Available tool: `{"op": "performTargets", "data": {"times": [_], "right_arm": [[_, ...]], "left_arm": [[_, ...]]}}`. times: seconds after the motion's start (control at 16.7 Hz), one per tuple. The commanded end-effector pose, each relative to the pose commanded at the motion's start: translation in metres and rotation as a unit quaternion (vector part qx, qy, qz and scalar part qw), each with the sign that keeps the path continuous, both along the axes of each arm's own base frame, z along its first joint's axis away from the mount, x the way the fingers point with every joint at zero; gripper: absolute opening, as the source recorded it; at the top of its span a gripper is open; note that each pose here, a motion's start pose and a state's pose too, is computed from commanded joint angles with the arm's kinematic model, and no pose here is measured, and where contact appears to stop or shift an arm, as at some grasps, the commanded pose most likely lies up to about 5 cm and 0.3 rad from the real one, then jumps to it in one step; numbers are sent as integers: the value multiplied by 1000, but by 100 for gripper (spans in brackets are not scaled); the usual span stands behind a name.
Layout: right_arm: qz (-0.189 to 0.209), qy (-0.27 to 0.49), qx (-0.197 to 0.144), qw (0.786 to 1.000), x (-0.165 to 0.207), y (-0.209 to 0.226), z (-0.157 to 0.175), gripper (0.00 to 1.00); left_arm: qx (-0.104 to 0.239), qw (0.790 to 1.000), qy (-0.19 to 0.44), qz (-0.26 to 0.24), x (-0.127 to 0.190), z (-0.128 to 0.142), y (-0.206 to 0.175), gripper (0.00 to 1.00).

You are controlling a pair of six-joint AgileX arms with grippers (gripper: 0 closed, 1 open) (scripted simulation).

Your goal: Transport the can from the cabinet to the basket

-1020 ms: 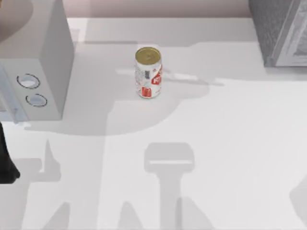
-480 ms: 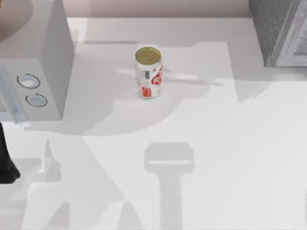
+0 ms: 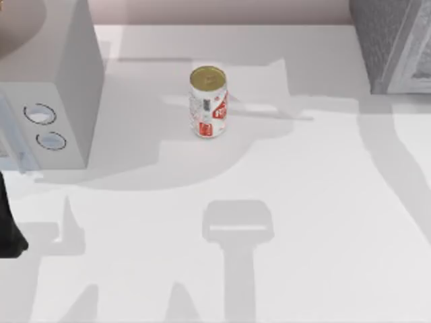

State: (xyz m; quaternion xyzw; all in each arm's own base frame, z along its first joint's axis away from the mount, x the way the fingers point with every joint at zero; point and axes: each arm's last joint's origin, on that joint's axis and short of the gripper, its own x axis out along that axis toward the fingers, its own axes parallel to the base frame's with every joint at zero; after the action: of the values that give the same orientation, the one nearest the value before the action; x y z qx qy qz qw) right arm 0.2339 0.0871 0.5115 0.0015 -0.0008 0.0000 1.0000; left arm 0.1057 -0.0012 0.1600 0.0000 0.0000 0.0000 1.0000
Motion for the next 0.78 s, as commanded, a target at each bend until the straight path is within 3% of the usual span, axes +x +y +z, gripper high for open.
{"op": "performTargets", "data": {"times": [0.36, 0.48, 0.78], "right_arm": [[0, 1, -1, 1000, -7, 11, -1, 100], [-21, -11, -2, 1000, -14, 1, 6, 100], [-22, -8, -3, 1000, 25, 1, 5, 100]], "left_arm": [[0, 1000, 0, 0, 0, 0, 0, 100], [0, 1000, 0, 0, 0, 0, 0, 100], [0, 1000, 0, 0, 0, 0, 0, 100]]}}
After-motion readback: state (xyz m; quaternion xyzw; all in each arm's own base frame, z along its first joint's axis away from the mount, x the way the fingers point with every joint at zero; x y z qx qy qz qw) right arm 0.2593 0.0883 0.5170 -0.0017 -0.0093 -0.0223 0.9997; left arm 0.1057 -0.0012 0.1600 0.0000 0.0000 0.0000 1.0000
